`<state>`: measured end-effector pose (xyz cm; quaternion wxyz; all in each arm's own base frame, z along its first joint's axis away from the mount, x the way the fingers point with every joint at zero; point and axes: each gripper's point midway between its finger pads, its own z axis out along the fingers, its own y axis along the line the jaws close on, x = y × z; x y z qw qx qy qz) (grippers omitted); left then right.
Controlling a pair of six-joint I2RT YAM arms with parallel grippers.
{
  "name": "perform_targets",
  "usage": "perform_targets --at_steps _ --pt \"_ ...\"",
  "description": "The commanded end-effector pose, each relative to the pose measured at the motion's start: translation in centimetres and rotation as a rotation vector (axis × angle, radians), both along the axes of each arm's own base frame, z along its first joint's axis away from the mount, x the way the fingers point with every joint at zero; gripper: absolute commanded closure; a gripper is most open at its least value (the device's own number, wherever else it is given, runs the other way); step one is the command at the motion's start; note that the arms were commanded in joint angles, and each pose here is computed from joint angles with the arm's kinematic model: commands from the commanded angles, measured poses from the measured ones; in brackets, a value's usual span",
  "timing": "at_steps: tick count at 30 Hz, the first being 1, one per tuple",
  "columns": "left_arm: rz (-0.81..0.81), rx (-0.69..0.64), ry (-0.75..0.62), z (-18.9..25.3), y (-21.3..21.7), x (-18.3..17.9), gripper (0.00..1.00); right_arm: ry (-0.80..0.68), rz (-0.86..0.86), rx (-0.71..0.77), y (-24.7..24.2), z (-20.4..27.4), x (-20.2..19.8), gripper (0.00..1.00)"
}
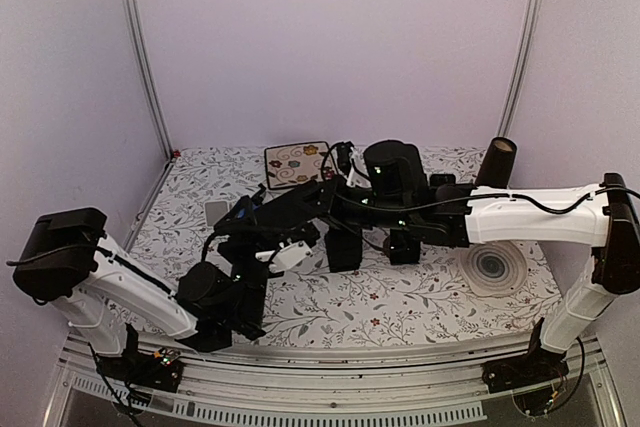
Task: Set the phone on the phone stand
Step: Pass from the left arm to the right, then pass from the right arm to the left
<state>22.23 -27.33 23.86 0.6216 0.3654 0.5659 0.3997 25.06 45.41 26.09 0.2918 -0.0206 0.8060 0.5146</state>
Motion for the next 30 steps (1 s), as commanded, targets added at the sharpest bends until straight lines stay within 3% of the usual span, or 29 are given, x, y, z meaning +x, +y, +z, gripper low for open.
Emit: perform_targets --at_steps 1,12,16,18,21,30 --pt "-0.020 -0.285 -0.051 2.7 1.9 -0.9 0.03 -0.106 -0.042 0.062 -1.2 4.4 0.5 0.98" --pt "-0.112 -0.206 -0.005 2.1 0.4 -2.0 0.03 -0.186 -0.056 0.018 -1.6 5.7 1.0 0.98" --pt "-0.245 -0.209 0.160 0.8 -2.6 -2.6 0.04 -0.207 -0.057 0.010 -1.8 6.1 1.0 0.98" --pt "-0.297 -0.323 0.297 0.9 -3.0 -3.1 0.06 -0.219 -0.060 0.004 -2.0 6.4 1.1 0.98" --pt "-0.352 -0.421 0.308 3.1 -2.6 -3.5 0.05 -0.242 -0.059 -0.017 -2.2 6.7 1.1 0.98" --pt "-0.518 -0.722 0.538 6.0 -1.4 -4.1 0.05 -0.382 0.066 -0.161 -1.3 7.8 0.6 0.98"
